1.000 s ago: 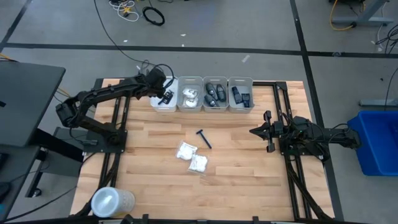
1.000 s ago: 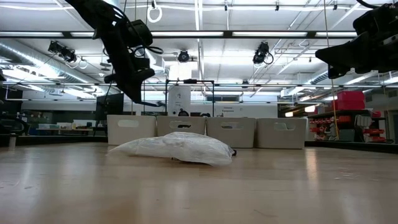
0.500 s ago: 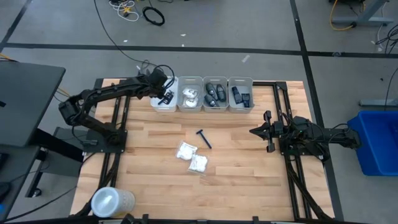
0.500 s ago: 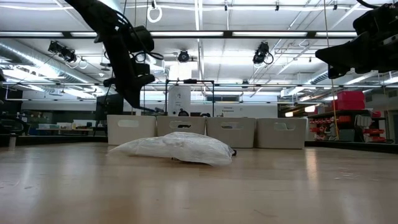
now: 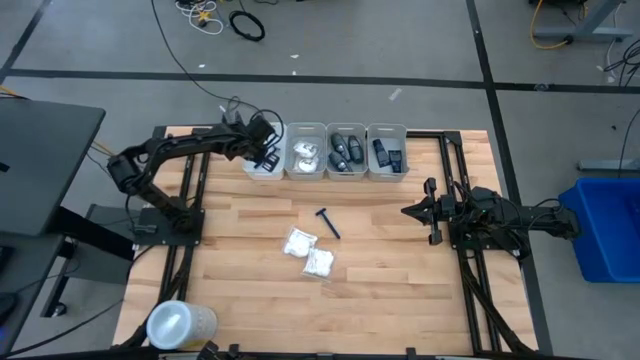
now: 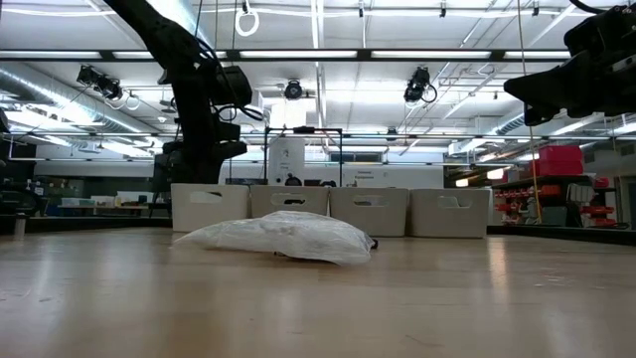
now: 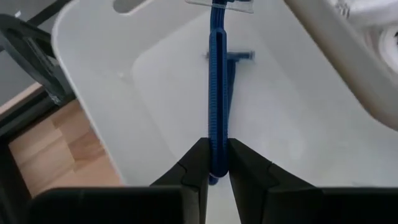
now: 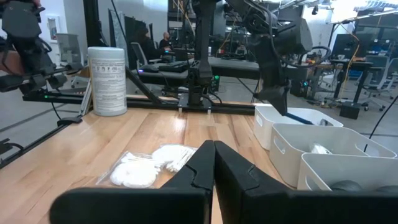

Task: Pick & Place Travel size toiletries
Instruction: Put the blue razor into the white bin

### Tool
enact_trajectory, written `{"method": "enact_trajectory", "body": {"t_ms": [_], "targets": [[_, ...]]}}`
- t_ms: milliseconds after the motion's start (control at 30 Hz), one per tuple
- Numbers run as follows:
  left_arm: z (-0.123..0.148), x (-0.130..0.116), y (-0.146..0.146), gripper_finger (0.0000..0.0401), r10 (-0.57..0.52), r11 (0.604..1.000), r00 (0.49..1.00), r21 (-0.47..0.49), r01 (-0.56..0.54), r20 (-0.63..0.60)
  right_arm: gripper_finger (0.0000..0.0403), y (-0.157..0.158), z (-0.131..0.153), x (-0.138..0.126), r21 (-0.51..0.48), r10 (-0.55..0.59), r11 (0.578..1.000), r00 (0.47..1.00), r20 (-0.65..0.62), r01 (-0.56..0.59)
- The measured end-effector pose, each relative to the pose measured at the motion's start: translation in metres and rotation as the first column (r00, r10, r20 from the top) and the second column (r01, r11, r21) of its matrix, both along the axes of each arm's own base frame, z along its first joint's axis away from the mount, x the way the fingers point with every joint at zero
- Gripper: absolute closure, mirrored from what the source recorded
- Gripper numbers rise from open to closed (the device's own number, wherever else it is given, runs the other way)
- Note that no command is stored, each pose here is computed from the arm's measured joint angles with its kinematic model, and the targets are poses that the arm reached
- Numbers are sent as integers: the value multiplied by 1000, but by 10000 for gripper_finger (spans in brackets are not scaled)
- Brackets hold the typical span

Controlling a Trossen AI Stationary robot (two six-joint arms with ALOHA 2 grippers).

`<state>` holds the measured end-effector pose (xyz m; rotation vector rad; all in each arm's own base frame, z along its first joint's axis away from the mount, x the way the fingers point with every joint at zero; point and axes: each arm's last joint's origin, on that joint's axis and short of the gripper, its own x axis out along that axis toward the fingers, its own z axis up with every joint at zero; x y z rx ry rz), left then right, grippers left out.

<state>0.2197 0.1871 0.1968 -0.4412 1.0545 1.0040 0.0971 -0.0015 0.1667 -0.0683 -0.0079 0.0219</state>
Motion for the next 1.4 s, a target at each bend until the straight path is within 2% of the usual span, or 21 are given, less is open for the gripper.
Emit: {"method": "enact_trajectory", "body": {"t_ms": [433, 833, 1000, 1233, 1400], "targets": [[-1, 0, 0, 330, -7, 1000, 1000, -19, 7, 4, 389, 0, 0, 0, 0, 0, 1000, 1000, 0, 0], [-1, 1, -1, 217, -21, 999, 1000, -39, 21, 21, 389, 0, 0, 0, 0, 0, 1000, 1000, 0, 0], [-1, 1, -1, 190, -28, 999, 999, -37, 28, 18, 389, 0, 0, 0, 0, 0, 1000, 1000, 0, 0], [-1, 1, -1, 192, -34, 999, 999, -35, 35, 16, 389, 0, 0, 0, 0, 0, 1000, 1000, 0, 0], [0, 5, -4, 206, -130, 991, 991, -10, 130, -20, 389, 0, 0, 0, 0, 0, 1000, 1000, 0, 0]]}}
